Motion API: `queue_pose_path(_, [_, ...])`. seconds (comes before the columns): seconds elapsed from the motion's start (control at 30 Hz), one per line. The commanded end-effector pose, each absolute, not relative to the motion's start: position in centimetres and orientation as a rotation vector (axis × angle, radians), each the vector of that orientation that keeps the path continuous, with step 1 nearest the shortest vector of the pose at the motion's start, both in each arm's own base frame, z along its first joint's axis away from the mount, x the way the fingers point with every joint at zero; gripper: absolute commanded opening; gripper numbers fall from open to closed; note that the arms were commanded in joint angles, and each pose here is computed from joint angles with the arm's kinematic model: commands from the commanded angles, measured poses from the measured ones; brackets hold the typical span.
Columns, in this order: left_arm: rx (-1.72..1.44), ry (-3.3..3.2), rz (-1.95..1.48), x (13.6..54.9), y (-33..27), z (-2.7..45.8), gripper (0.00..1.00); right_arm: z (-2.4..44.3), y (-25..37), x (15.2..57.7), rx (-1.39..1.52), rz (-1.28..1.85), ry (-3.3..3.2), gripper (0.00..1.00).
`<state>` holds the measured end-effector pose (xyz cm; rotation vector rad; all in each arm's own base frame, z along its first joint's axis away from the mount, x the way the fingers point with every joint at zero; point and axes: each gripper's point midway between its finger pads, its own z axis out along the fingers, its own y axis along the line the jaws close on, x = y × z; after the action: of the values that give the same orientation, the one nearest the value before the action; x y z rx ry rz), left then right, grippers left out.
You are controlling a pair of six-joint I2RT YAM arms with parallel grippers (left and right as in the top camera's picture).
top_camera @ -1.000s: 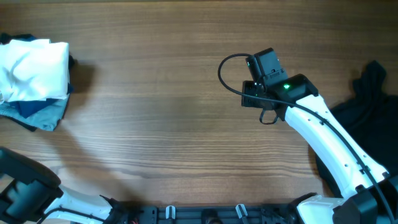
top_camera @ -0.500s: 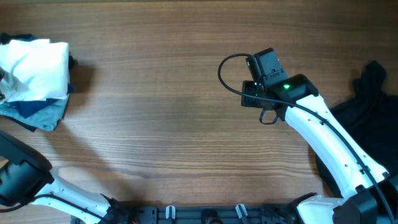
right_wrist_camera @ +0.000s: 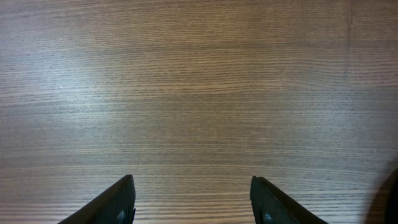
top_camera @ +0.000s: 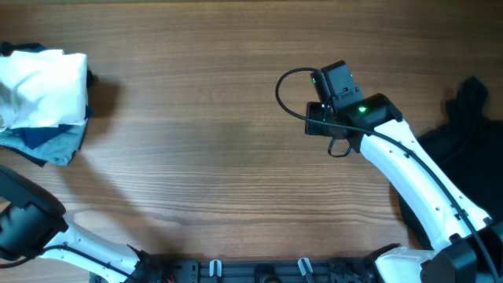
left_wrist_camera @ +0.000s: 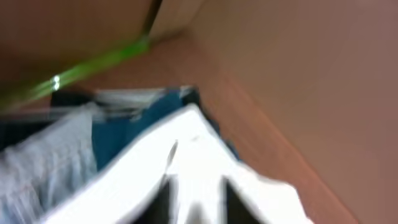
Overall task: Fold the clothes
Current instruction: 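Place the folded T-shirt on the blue clothes stack with the left gripper, then release the T-shirt and withdraw the left gripper from the stack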
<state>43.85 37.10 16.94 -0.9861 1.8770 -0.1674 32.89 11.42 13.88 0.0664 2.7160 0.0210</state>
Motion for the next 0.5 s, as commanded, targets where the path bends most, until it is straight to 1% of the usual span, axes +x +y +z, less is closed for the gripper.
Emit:
queue_pose_path(0.0, [-1.088,1.944,-0.189,41.8,36.8,15.2,0.63,14.8,11.1,33.2,0.101,0.014,2.683,0.61])
queue_pose_path(0.1, [-1.146,1.965,-0.185,40.5,37.2,14.3,0.64,14.8,11.0,33.2,0.099,0.013,2.682,0.62])
queue_pose_path(0.2, [-1.149,1.965,-0.184,40.4,37.2,14.2,0.66,14.8,11.1,33.2,0.099,0.014,2.682,0.63])
queue_pose_path(0.27, [-1.149,1.968,-0.188,40.4,37.1,14.2,0.61,14.8,11.1,33.3,0.101,0.015,2.68,0.62])
queue_pose_path(0.3, [-1.143,1.971,-0.194,40.6,36.9,14.2,0.53,14.9,11.1,33.3,0.102,0.017,2.678,0.63])
queue_pose_path(0.33, [-1.14,1.973,-0.196,40.7,36.7,14.2,0.49,14.9,11.1,33.3,0.102,0.017,2.678,0.63])
queue_pose_path(0.37, [-1.139,1.976,-0.198,40.8,36.6,14.2,0.49,14.9,11.1,33.4,0.101,0.018,2.676,0.63])
queue_pose_path(0.4, [-1.139,1.979,-0.201,40.9,36.5,14.1,0.52,14.9,11.1,33.4,0.102,0.019,2.676,0.63])
queue_pose_path(0.43, [-1.135,1.987,-0.209,41.0,36.2,14.0,0.54,14.9,11.1,33.4,0.102,0.018,2.676,0.63])
queue_pose_path(0.47, [-1.136,1.994,-0.213,41.1,35.9,13.8,0.53,14.9,11.1,33.4,0.102,0.018,2.676,0.62])
